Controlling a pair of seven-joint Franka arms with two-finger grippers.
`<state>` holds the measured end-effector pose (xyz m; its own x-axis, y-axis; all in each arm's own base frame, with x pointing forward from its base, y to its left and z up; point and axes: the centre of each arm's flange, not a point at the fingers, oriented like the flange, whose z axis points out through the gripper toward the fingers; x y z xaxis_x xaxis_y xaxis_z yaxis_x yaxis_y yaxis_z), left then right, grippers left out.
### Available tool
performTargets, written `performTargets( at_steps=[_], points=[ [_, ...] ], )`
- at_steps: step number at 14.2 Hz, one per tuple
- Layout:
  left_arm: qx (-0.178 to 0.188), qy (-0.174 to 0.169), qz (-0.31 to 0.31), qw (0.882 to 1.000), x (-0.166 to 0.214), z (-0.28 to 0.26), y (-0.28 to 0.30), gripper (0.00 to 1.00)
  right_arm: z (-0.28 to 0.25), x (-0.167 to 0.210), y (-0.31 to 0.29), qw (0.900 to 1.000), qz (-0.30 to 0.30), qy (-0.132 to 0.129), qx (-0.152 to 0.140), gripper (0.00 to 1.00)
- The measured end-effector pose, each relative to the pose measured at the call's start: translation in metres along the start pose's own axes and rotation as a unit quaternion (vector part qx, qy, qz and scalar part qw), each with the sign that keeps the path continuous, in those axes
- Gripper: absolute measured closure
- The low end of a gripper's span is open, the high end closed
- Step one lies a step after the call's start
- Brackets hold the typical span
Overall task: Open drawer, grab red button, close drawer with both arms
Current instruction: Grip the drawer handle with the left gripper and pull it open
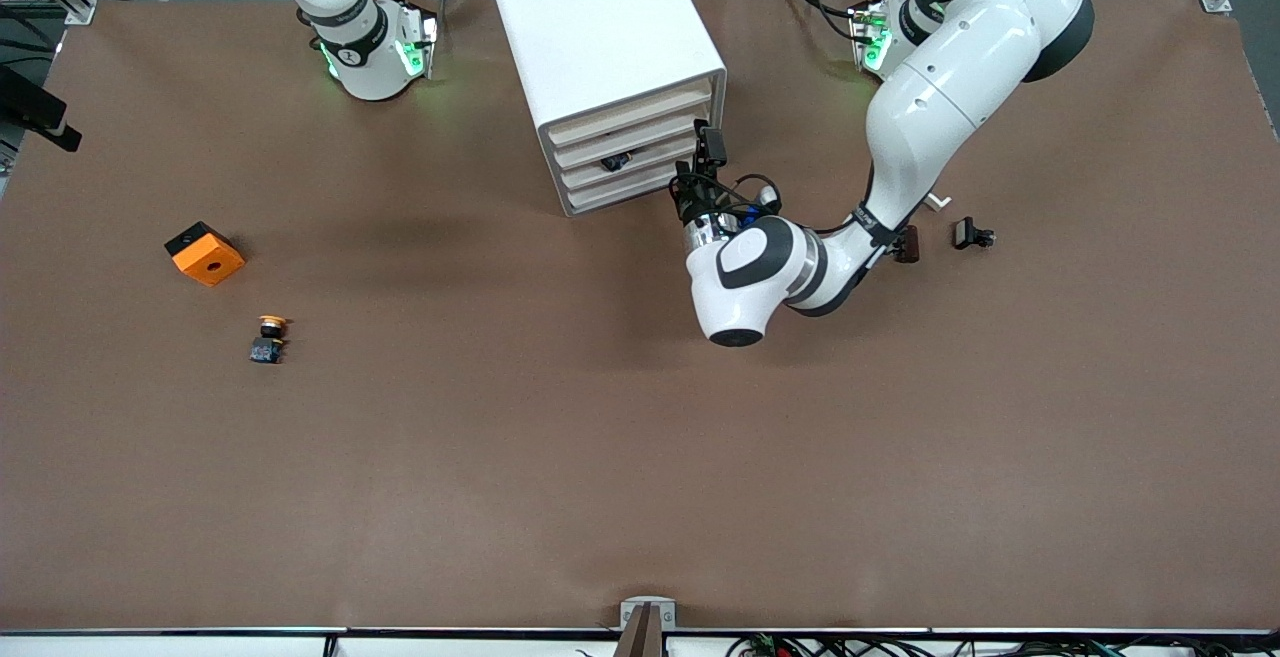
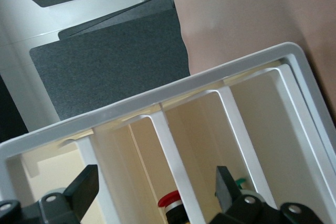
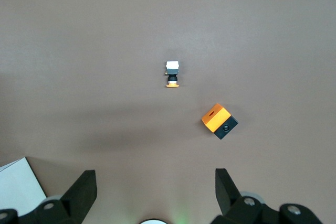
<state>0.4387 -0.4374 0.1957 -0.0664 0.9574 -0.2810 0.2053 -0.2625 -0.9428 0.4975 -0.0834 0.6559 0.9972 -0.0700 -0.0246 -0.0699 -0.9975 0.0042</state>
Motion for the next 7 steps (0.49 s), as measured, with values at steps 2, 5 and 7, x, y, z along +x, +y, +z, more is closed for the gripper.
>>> performTargets(
  at_steps=[2, 5, 7],
  points=[
    [0.011, 0.004, -0.012, 1.0, -0.001, 0.01, 0.009, 0.16, 0.015, 0.012, 0.0, 1.0, 0.0, -0.012, -0.001, 0.0],
    [0.023, 0.004, -0.031, 0.999, 0.003, 0.018, 0.02, 0.3, 0.046, 0.037, -0.002, 1.0, -0.003, -0.029, -0.003, 0.0],
    [0.03, 0.006, -0.039, 0.999, 0.004, 0.023, 0.024, 0.32, 0.053, 0.047, -0.004, 0.999, -0.005, -0.032, -0.004, 0.0]
  ],
)
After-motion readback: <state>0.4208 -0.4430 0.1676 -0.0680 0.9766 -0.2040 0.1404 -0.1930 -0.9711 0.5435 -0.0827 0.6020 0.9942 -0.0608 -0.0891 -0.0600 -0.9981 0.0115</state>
